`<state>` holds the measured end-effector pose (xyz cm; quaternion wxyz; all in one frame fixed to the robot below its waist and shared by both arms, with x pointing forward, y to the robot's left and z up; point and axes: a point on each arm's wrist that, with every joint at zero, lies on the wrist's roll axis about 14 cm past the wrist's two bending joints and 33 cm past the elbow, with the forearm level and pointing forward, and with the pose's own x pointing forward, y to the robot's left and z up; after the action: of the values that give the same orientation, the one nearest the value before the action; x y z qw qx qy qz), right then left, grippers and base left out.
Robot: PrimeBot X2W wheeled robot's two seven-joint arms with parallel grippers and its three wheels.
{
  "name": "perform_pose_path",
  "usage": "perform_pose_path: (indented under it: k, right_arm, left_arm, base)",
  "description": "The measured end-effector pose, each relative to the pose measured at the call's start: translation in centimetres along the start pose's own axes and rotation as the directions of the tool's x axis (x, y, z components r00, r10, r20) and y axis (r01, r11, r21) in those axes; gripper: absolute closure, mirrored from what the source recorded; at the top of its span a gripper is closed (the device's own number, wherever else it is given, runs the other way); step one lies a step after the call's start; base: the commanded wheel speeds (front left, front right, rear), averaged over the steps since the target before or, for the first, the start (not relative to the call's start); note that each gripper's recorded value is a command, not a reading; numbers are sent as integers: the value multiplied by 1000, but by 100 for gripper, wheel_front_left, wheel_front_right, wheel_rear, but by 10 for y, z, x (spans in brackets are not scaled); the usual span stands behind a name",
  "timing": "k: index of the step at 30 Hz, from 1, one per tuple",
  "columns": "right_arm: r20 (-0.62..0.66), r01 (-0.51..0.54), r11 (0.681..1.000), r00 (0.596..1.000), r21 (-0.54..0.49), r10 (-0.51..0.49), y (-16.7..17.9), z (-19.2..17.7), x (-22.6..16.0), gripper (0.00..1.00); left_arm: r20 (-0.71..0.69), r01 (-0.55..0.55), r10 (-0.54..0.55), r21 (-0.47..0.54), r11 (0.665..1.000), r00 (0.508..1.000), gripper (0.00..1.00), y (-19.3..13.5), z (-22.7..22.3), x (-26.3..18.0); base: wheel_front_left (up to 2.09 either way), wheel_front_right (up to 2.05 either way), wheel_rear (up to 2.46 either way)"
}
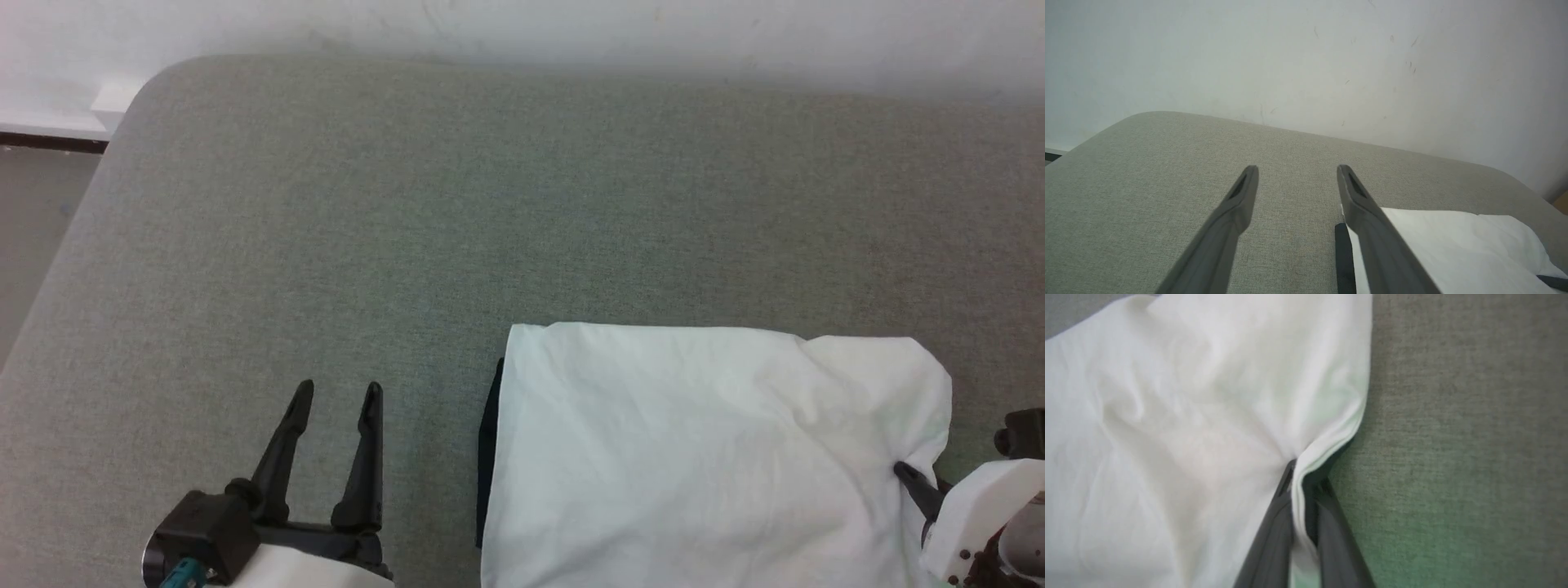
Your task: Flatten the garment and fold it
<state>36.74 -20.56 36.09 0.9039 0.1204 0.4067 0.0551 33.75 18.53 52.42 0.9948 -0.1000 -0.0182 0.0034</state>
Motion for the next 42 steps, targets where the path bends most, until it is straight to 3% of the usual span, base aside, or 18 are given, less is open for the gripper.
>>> perform_pose_path:
  k: [5,13,17,20,27,32,42]
  right_arm:
    - [58,37,999,998,-3,-36,-11,14,-7,100]
    - [163,277,961,947,13,-276,-100,50,-57,100]
    - [198,306,951,931,35,-306,-110,56,-74,100]
    - [215,249,968,944,27,-249,-87,58,-75,100]
    - [181,5,1000,984,-27,0,5,46,-75,100]
    - [144,-132,987,979,-91,144,61,44,-75,100]
    - [23,-284,941,956,-183,293,132,33,-52,100]
  left_arm:
    - [18,12,-12,-11,1000,1000,0,-3,6,-2]
    - [25,41,-41,-7,999,999,0,-9,10,-9]
    - [25,39,-39,2,999,999,0,-8,12,-16]
    - [21,41,-41,-5,999,999,0,-8,12,-22]
    - [21,51,-51,-28,998,998,0,-14,12,-26]
    - [17,50,-49,-51,997,999,0,-17,9,-27]
    - [4,7,-7,-66,998,1000,0,-7,2,-30]
  base:
    - [0,0,0]
    - [0,0,0]
    - [0,0,0]
    - [0,0,0]
    - [0,0,0]
    - [0,0,0]
    - [0,0,0]
